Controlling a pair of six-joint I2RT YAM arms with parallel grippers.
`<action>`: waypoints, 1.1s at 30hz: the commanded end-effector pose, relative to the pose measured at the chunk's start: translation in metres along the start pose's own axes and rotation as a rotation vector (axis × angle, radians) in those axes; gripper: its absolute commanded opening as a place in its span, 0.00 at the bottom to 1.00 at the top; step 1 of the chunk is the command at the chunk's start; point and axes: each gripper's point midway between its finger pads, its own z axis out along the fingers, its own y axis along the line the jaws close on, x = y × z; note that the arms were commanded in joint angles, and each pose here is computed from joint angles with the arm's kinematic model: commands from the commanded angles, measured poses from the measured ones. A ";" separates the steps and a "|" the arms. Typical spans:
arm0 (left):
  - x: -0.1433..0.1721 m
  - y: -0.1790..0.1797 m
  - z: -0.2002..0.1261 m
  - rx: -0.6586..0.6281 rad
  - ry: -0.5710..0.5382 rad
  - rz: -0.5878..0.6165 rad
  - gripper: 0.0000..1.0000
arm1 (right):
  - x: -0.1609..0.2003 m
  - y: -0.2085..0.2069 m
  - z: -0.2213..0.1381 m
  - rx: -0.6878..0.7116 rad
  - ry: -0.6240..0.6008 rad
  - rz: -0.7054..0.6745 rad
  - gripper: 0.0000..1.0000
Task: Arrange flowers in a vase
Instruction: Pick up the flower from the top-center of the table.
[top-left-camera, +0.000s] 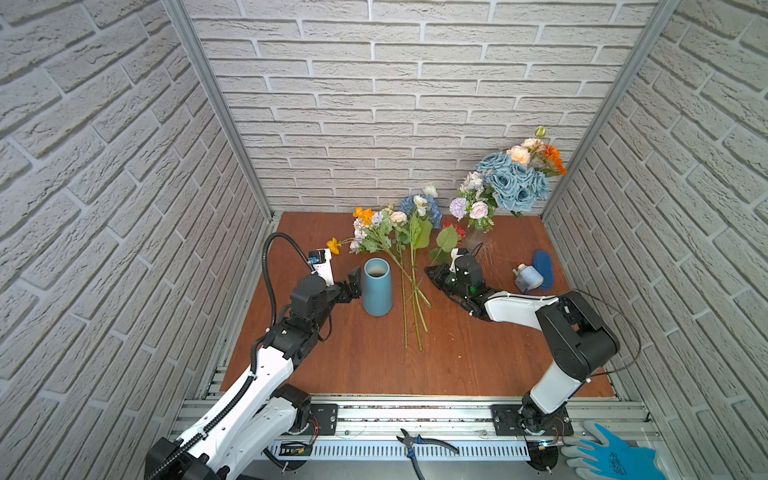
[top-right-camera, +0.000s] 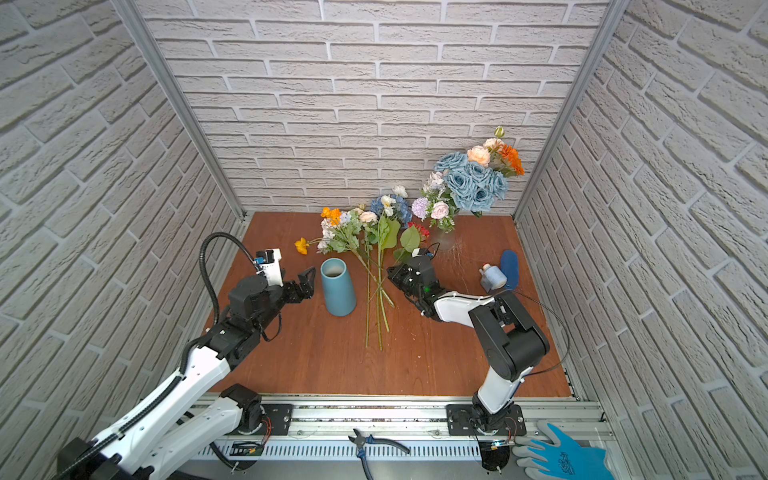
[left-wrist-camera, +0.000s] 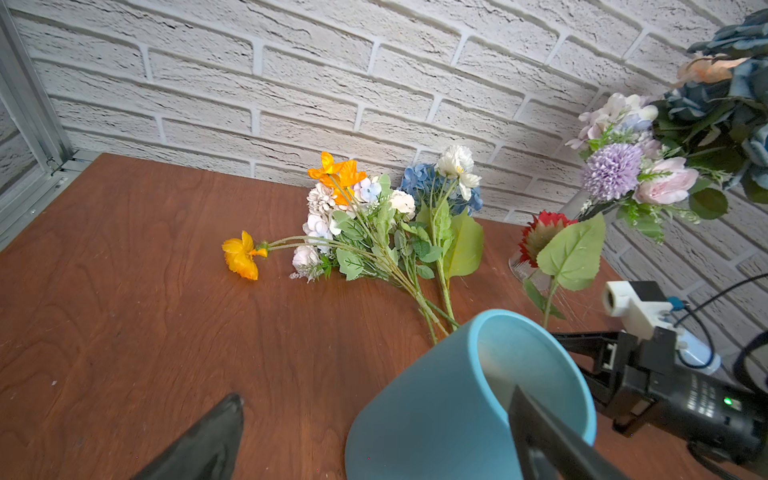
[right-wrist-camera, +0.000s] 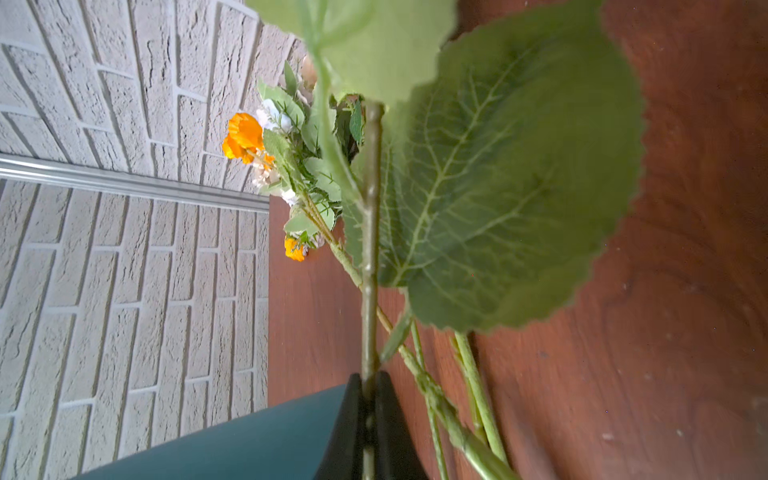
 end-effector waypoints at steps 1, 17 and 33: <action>-0.018 -0.001 0.004 0.005 -0.066 -0.026 0.98 | 0.009 0.015 -0.022 -0.010 0.060 -0.128 0.06; -0.013 0.034 0.014 -0.055 -0.067 -0.184 0.98 | -0.011 0.166 -0.098 -0.158 0.101 -0.651 0.06; 0.003 0.046 0.010 -0.073 -0.042 -0.219 0.98 | 0.011 0.303 -0.079 -0.545 0.027 -0.825 0.06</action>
